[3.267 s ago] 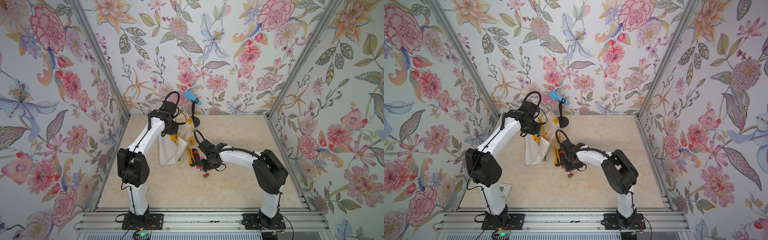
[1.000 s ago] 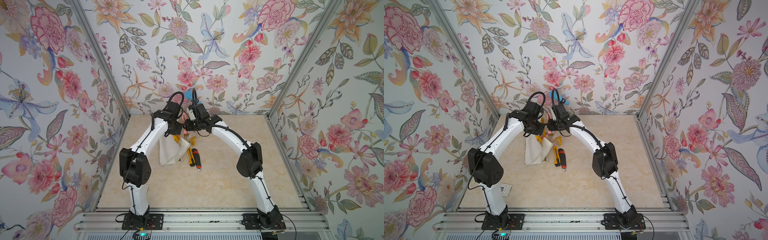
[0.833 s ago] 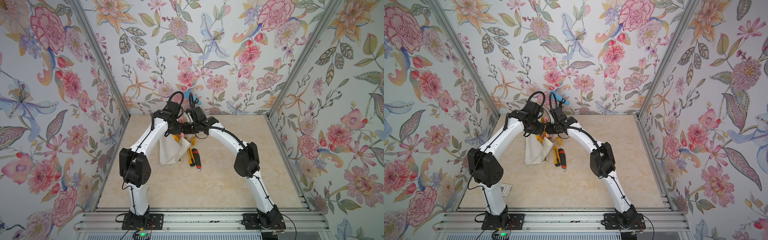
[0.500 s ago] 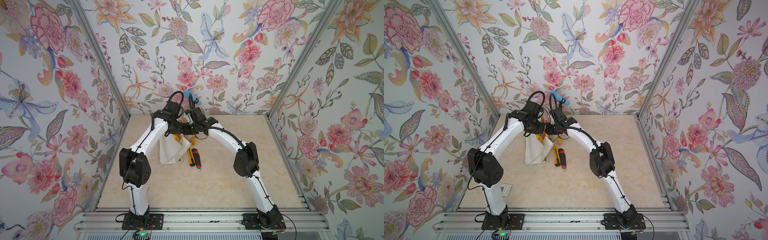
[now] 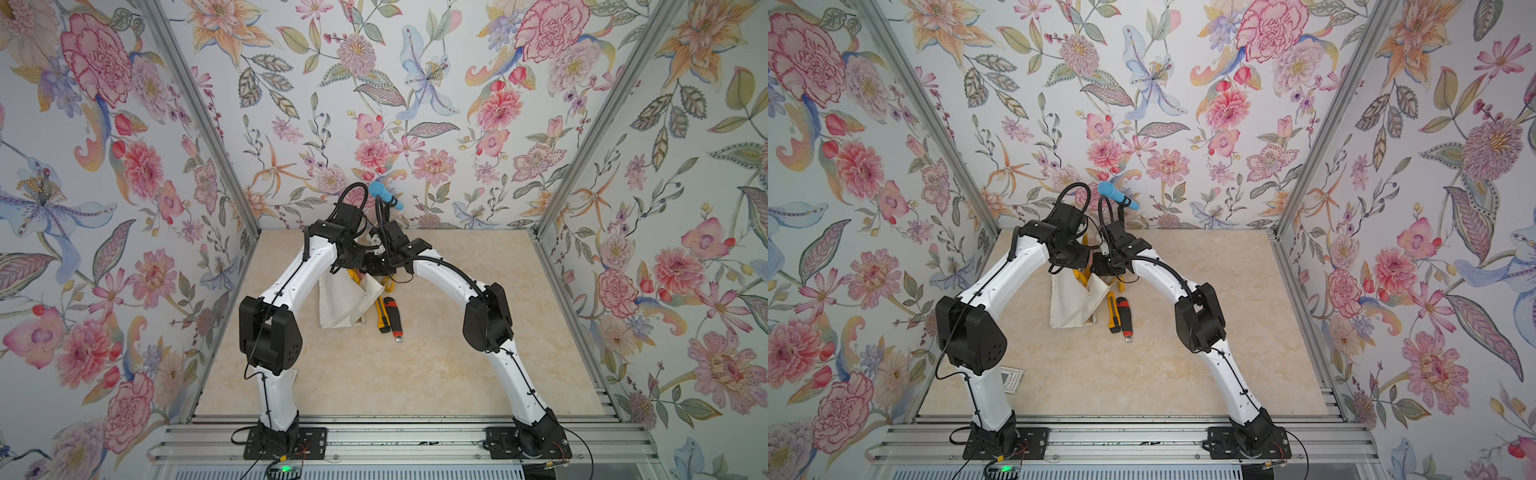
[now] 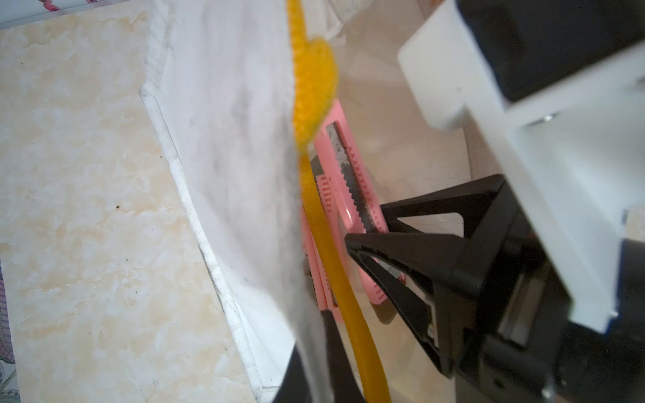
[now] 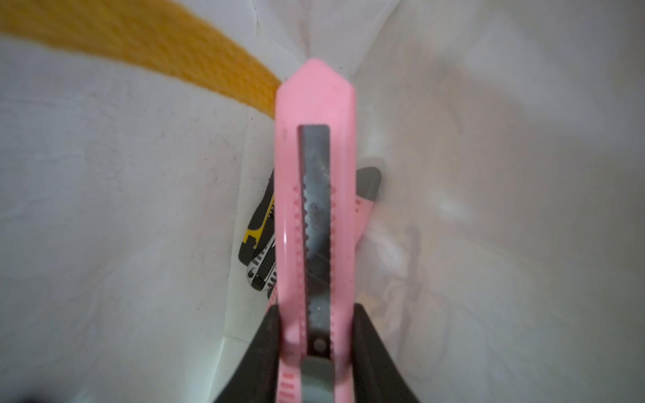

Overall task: Place the art knife into the pouch
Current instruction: Place the utility knife in the pouch, then pick up the utility knife at the center of the board.

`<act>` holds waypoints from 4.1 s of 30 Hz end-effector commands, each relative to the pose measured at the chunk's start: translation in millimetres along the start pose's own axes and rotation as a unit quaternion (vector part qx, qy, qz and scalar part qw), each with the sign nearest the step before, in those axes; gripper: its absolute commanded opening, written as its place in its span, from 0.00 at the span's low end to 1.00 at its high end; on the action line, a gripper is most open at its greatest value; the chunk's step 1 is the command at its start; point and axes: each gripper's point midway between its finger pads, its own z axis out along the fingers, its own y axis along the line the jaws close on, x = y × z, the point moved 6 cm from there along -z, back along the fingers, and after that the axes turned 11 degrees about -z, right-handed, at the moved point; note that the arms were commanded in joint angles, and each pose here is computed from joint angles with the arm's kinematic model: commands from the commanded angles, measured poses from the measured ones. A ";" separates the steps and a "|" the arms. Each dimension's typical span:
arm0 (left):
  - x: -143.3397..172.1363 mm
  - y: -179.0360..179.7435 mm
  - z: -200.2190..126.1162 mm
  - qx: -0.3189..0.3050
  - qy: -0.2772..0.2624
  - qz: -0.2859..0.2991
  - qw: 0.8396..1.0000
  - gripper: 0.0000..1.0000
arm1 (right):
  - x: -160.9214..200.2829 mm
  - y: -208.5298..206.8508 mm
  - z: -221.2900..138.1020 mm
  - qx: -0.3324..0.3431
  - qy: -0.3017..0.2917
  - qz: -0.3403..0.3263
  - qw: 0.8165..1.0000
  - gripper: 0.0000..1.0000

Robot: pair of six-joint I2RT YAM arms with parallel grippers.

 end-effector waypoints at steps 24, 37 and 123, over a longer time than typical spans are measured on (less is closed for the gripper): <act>-8.9 -4.6 -18.8 0.006 -0.035 0.005 0.999 0.00 | -36.4 10.4 -64.1 0.047 -0.073 -0.027 0.996 0.61; -16.3 -8.3 -11.9 0.006 -0.029 0.018 0.999 0.00 | -50.6 7.2 -183.9 0.164 -0.159 -0.057 0.972 0.75; -4.3 37.0 -4.4 -0.044 0.007 -0.032 0.998 0.00 | 173.8 -47.3 -0.9 0.250 0.163 -0.092 0.950 0.56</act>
